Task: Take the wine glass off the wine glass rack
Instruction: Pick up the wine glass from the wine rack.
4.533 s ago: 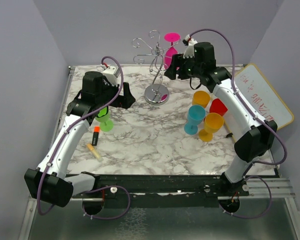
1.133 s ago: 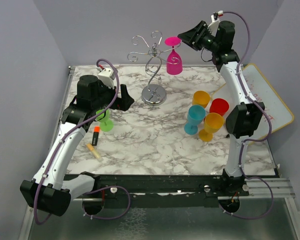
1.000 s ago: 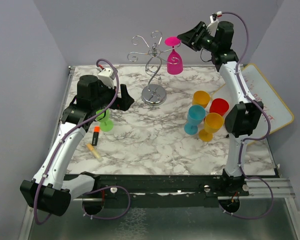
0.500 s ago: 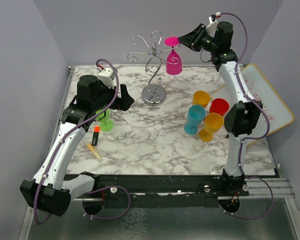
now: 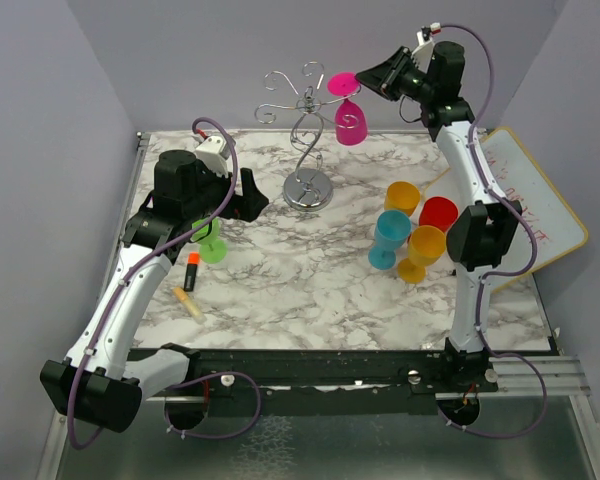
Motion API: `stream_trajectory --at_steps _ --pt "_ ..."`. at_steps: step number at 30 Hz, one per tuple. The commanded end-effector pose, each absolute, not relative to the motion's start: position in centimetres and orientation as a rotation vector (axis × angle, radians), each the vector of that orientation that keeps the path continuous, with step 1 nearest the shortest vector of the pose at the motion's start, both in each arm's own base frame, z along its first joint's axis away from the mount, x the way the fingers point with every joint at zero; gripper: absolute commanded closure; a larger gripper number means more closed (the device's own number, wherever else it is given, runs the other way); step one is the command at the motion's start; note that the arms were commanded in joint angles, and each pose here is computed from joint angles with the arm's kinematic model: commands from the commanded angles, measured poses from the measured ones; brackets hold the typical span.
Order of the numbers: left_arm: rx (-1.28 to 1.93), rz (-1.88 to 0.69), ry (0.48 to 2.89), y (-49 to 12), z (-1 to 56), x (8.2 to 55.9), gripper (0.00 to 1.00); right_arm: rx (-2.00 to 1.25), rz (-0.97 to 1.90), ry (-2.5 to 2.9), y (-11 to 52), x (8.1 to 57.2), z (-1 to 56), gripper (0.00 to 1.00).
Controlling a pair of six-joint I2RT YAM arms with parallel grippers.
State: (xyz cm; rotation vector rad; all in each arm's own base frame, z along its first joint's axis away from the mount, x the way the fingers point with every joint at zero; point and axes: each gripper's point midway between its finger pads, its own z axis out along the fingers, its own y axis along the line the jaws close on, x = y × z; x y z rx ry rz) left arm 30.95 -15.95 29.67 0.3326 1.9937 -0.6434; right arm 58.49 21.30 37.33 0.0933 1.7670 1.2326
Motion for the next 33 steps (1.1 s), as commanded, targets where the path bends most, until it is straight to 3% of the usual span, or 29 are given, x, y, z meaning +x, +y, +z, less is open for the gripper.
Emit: stream_trajectory --at_steps 1,5,14,33 --pt "0.33 -0.654 1.98 -16.0 30.0 30.8 0.08 0.067 1.248 1.771 21.6 58.8 37.0 0.81" --pt "0.329 -0.657 1.986 -16.0 29.8 30.8 0.08 0.063 1.241 1.771 21.5 58.6 37.2 0.91" --pt "0.327 -0.651 1.984 -15.9 29.7 30.7 0.08 0.139 1.26 1.716 20.9 56.9 40.3 0.99" --pt "0.333 -0.633 1.983 -15.7 29.5 30.6 0.08 0.32 1.199 1.68 18.7 55.1 41.5 0.99"
